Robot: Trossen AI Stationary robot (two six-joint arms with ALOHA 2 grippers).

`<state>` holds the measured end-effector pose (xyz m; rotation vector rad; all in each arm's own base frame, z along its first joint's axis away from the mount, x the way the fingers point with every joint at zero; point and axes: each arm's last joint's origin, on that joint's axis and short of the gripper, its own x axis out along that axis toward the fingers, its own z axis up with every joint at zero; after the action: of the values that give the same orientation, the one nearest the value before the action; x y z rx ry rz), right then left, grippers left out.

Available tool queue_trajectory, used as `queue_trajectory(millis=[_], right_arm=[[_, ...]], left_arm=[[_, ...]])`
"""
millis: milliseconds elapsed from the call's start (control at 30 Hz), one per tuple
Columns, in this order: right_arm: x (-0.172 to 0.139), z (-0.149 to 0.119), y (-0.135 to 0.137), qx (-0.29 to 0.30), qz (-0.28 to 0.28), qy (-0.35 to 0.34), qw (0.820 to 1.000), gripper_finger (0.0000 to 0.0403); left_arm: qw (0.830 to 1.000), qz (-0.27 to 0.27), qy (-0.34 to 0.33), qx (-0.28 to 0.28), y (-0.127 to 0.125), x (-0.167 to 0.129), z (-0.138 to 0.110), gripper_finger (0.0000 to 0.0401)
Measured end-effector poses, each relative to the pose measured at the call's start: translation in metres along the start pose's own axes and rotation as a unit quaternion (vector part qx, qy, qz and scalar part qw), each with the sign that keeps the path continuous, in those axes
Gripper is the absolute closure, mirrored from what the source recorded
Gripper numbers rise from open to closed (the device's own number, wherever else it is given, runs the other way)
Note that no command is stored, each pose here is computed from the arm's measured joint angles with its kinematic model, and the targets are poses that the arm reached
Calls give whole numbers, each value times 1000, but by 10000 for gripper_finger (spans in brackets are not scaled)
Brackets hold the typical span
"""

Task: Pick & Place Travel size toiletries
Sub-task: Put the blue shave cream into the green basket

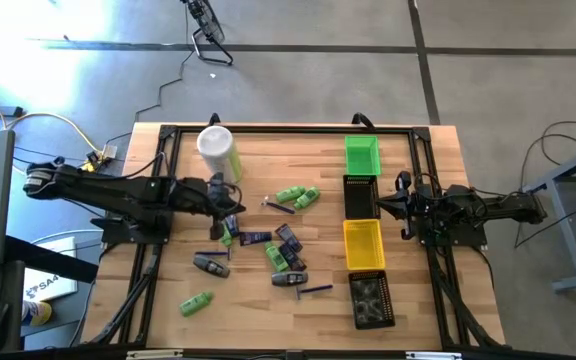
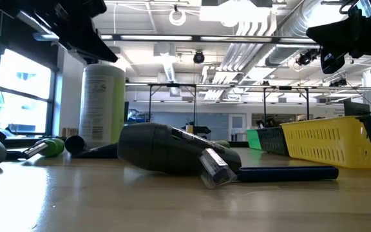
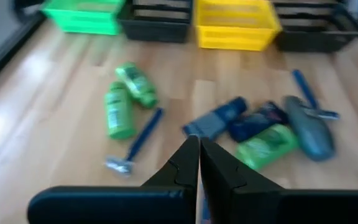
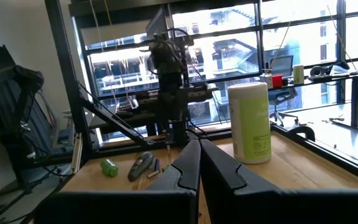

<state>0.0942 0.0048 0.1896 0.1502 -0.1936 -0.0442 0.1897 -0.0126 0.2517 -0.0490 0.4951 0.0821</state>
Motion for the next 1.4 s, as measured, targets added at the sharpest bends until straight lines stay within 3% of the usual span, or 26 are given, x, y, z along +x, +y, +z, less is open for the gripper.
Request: queue_trajectory(millis=[500,667,1133,1233,1400], right_arm=[[0,0,0,0,0,0,1000,399],[0,0,0,0,0,0,1000,399],[0,0,0,0,0,0,1000,399],[0,0,0,0,0,0,1000,399],[0,0,0,0,0,0,1000,399]], left_arm=[[1000,-10,15,21,-55,0,-14,389],[999,-37,22,23,-58,0,-15,389],[999,-27,32,33,-57,0,-17,387],[999,-21,35,28,-56,0,-18,369],[999,-15,47,-7,-55,-1,-21,296]])
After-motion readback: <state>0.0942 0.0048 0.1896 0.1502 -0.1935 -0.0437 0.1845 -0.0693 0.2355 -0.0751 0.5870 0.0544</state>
